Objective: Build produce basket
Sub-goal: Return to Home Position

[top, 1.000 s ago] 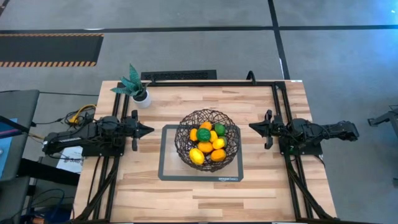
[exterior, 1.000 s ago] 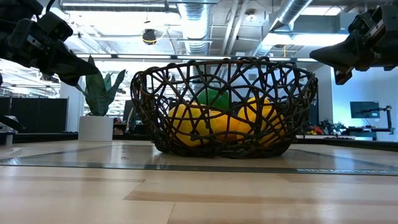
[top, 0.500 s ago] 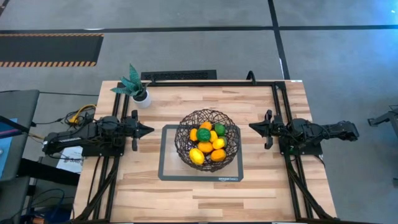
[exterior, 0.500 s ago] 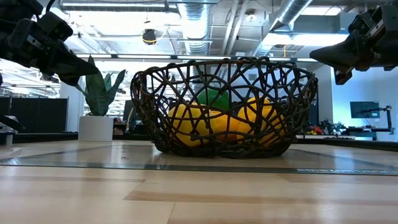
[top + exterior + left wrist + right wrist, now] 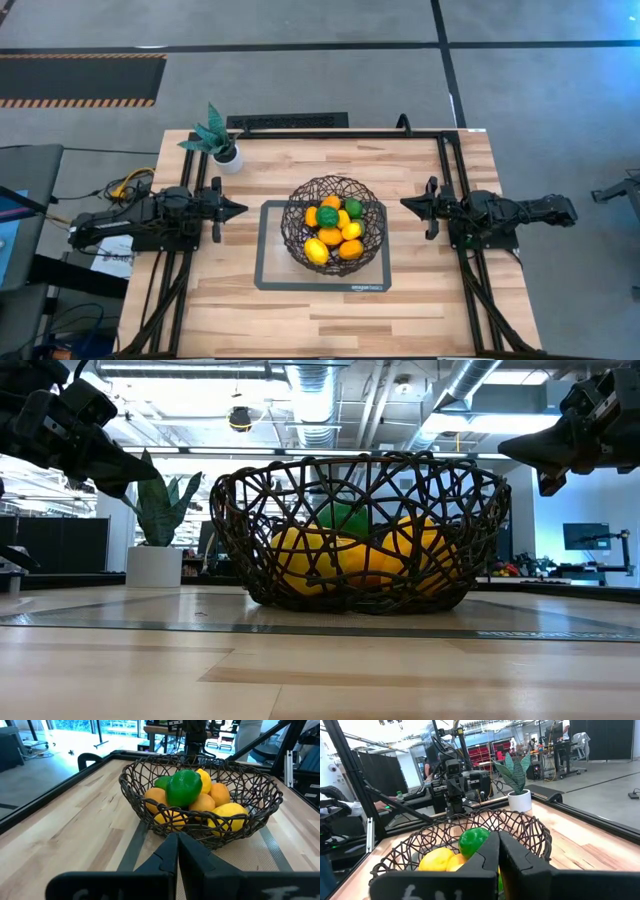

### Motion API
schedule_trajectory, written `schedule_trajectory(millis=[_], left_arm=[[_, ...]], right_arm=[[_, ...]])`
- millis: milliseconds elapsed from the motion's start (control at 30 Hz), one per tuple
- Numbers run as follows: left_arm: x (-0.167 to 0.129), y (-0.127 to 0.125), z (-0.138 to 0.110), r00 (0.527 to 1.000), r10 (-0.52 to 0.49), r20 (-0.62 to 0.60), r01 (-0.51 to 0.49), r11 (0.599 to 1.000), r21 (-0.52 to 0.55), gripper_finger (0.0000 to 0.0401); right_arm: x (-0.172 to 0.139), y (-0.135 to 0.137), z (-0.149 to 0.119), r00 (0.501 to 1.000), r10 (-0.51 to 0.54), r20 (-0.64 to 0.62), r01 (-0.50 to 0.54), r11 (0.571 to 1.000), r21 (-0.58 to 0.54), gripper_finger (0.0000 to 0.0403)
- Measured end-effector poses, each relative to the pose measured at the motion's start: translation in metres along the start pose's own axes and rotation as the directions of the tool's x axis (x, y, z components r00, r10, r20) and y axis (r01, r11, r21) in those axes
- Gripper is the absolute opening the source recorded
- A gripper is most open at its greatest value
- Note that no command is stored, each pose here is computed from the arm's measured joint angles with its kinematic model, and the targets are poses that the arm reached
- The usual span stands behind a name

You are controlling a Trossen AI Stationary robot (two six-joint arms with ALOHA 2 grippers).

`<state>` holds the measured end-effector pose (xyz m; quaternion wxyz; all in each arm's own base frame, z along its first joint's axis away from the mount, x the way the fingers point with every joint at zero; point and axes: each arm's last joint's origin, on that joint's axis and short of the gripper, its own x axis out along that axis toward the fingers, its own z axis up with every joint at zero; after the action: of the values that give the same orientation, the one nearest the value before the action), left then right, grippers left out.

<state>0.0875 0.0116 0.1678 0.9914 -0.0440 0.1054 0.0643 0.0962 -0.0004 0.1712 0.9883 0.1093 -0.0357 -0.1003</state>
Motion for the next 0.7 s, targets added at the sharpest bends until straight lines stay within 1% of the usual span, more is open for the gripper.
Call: schedule_trajectory(millis=[700], left_arm=[[0.0000, 0.0000, 0.0000, 1.000, 0.000, 0.000, 0.000, 1.000, 0.000, 0.0000]], right_arm=[[0.0000, 0.0000, 0.0000, 1.000, 0.000, 0.000, 0.000, 1.000, 0.000, 0.0025]])
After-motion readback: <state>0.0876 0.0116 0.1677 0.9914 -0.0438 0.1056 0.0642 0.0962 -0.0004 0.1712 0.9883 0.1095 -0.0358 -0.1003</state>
